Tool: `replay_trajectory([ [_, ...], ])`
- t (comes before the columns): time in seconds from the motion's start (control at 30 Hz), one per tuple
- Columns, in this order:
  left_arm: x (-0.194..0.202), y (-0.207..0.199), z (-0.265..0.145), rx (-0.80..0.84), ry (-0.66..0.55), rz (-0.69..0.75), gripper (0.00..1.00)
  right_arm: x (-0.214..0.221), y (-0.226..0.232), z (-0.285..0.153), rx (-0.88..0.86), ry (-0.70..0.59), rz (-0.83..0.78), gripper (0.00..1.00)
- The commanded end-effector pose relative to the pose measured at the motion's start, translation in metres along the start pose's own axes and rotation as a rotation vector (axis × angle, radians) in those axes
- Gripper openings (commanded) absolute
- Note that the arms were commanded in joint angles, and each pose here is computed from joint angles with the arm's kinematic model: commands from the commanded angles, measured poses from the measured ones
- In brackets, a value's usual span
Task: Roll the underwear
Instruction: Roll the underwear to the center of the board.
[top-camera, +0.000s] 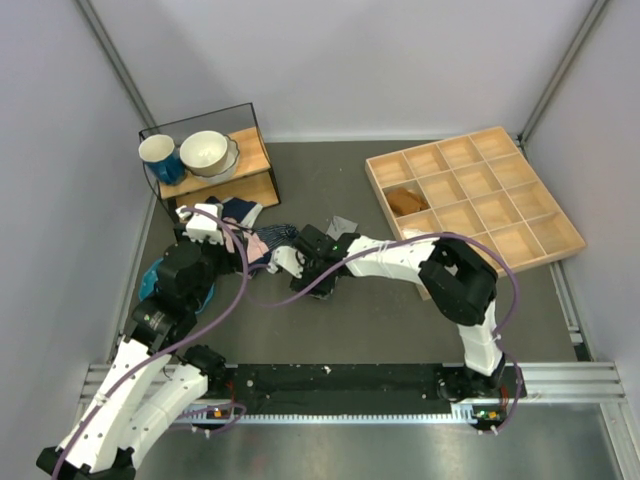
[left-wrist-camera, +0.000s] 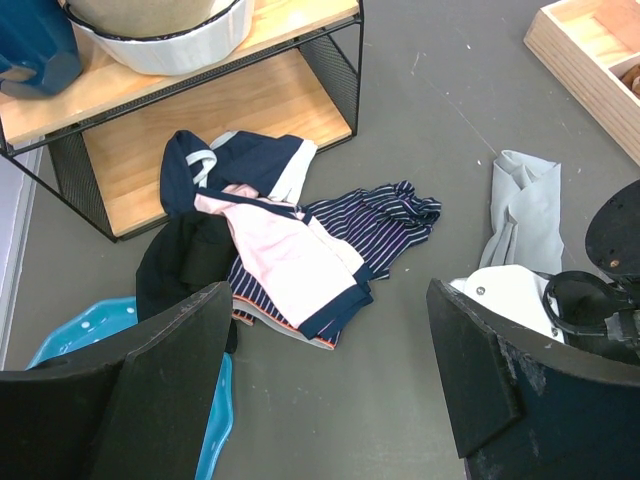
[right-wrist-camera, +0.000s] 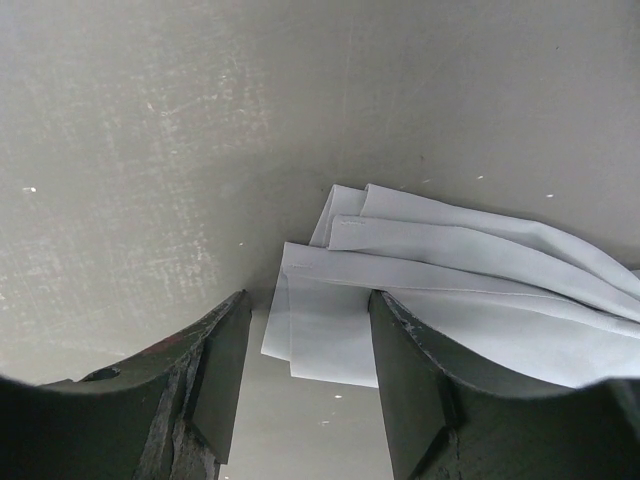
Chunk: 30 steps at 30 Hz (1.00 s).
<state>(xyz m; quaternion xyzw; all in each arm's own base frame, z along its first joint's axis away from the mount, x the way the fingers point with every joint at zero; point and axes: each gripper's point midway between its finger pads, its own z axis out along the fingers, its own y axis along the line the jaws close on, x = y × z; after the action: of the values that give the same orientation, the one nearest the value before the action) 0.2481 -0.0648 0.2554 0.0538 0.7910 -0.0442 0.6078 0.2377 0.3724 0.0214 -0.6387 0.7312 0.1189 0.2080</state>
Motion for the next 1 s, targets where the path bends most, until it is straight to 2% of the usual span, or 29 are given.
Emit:
replay_trajectory([
  [0.0,-0.007,0.001,-0.001,0.0,-0.038,-0.006,0.84,0.034,-0.012,0.02,0.014,0.108,0.028,0.51],
  [0.67,-0.008,0.0,-0.002,0.006,-0.045,-0.009,0.84,0.047,-0.02,0.011,-0.066,0.137,0.025,0.52],
  [0.8,-0.009,0.0,-0.002,0.008,-0.048,-0.01,0.85,0.05,-0.017,0.014,-0.082,0.152,0.021,0.43],
  [0.97,-0.009,-0.001,-0.002,0.01,-0.049,-0.012,0.85,0.053,-0.014,0.015,-0.101,0.161,0.018,0.26],
])
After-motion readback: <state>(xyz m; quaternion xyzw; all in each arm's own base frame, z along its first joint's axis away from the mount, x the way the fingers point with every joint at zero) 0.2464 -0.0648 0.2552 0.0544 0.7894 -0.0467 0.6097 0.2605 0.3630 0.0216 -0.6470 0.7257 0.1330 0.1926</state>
